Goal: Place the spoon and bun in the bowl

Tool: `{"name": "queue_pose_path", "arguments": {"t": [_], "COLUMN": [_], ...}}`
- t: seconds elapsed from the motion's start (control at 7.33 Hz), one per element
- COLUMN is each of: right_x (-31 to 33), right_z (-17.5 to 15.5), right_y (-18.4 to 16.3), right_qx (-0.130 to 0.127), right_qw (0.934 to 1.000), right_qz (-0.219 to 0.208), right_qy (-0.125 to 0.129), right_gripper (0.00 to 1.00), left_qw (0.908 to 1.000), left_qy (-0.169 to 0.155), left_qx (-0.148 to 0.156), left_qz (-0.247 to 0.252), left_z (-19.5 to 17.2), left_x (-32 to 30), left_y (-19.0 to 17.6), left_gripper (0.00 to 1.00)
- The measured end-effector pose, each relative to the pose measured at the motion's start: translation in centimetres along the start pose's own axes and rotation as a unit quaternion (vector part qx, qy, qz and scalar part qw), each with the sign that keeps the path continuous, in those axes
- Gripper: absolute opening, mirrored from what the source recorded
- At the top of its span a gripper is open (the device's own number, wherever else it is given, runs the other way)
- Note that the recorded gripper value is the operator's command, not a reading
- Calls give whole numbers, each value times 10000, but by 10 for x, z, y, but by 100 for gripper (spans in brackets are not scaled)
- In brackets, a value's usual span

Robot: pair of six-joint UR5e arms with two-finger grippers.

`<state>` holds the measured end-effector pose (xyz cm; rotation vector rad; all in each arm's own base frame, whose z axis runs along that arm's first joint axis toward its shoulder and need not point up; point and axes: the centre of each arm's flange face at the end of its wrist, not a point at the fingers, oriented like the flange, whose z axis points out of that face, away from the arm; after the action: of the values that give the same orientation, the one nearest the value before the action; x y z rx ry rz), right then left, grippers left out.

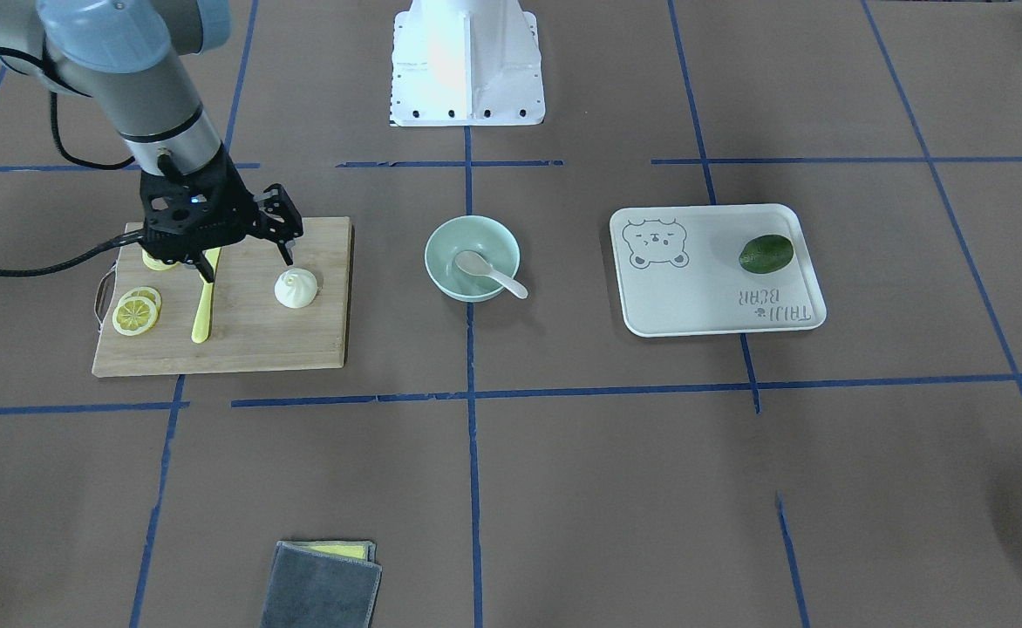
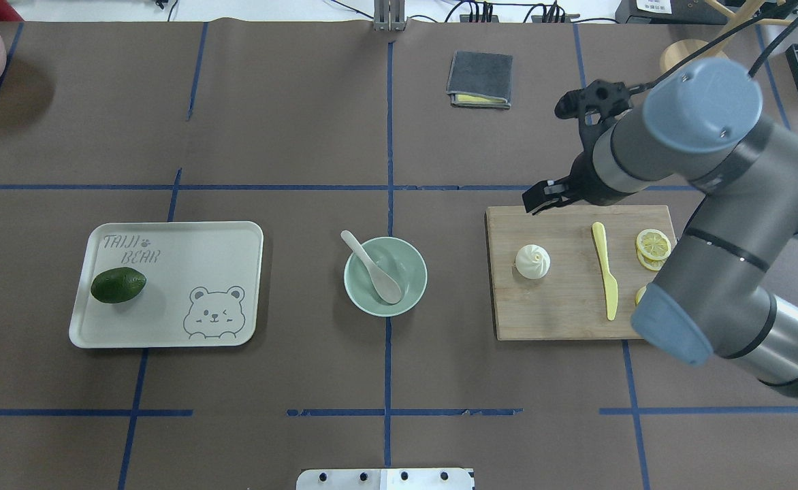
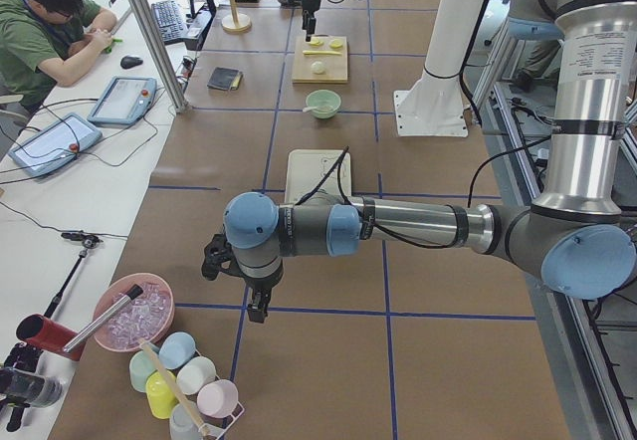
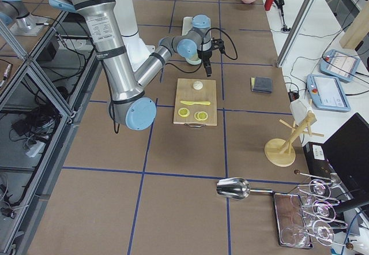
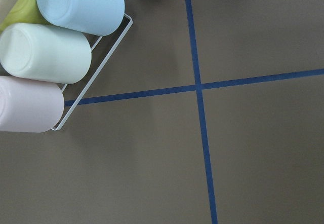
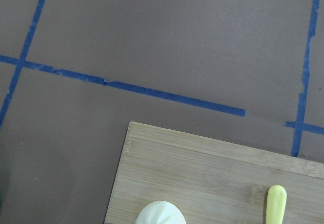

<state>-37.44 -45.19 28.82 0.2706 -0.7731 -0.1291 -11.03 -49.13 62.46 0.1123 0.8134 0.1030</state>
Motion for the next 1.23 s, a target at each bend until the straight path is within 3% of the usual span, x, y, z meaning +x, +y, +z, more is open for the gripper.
{"name": "queue_pose_path", "arguments": {"t": [0.41,0.68,0.95,1.23], "right_x": [-21,-26,-27,-25], "right_z": [55,89,97,96], "right_y": [25,31,34,37], "right_qx": [-153,-40,-19,-42], "right_qw": [9995,9998,9999,9999], "right_qz": [-11,-22,-6,11], "right_qy": [280,196,126,115], "right_gripper": [86,78,65,0], "left_qw": [10000,10000,10000,10000], "left_qy": [14,16,14,13], "left_qx": [7,21,31,38], "left_qz": [29,49,61,68], "left_z": [0,-1,-2,-3], "left_x": [1,2,3,4], "left_y": [-1,-2,-3,-3], "left_gripper": [100,100,100,100]}}
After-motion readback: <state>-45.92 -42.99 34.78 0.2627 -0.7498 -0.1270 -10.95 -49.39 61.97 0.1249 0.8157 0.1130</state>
